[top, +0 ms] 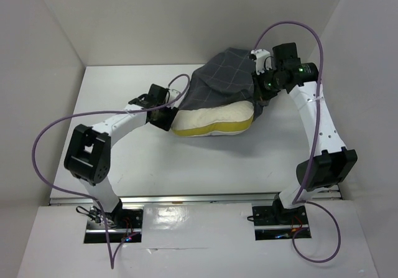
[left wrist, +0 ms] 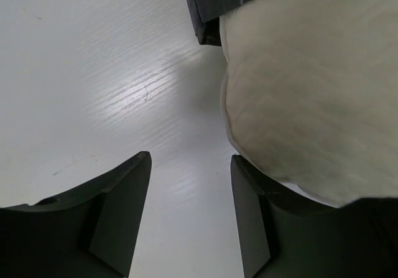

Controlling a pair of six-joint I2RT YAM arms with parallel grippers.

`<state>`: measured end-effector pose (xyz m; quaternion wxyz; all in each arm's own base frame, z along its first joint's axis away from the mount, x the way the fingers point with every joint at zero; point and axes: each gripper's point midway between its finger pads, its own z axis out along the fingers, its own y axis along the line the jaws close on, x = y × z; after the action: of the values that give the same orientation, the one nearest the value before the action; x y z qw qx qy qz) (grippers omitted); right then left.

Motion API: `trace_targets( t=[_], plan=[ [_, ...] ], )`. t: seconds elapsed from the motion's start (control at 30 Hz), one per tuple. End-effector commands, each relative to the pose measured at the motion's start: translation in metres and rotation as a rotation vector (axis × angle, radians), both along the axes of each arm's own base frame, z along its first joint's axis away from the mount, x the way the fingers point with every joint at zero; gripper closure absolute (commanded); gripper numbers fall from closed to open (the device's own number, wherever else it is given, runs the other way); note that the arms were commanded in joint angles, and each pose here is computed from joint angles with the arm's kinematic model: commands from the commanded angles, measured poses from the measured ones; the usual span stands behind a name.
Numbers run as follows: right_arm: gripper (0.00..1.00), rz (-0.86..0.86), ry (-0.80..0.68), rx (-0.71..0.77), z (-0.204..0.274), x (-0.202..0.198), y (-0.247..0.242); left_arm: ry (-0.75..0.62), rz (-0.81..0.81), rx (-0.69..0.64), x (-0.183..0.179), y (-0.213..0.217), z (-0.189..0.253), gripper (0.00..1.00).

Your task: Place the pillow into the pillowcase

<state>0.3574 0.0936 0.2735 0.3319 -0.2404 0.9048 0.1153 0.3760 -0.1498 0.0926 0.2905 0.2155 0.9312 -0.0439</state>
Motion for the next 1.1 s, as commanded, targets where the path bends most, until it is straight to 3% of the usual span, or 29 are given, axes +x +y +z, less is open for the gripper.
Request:
trace_targets(
  t=[0.0,0.17,0.47,0.8,1.07],
  plan=[
    [1.00,0.023,-0.081,0.019,0.019,-0.001,0.001,-0.069,-0.029,-0.022,0.027,-0.011,-0.002,0.35],
    [1.00,0.108,-0.010,0.033,0.003,-0.018,0.009,-0.125,-0.029,-0.041,0.059,-0.020,0.012,0.38],
    [1.00,0.149,0.103,-0.015,-0.031,-0.035,0.003,-0.178,-0.057,-0.038,0.069,-0.023,0.030,0.23],
    [1.00,0.156,0.107,-0.020,-0.036,-0.039,0.002,-0.144,-0.108,-0.019,0.068,-0.026,0.000,0.25],
    [1.00,0.156,0.129,-0.021,-0.041,-0.048,0.001,-0.144,-0.108,-0.019,0.093,-0.035,-0.023,0.29]
  ],
)
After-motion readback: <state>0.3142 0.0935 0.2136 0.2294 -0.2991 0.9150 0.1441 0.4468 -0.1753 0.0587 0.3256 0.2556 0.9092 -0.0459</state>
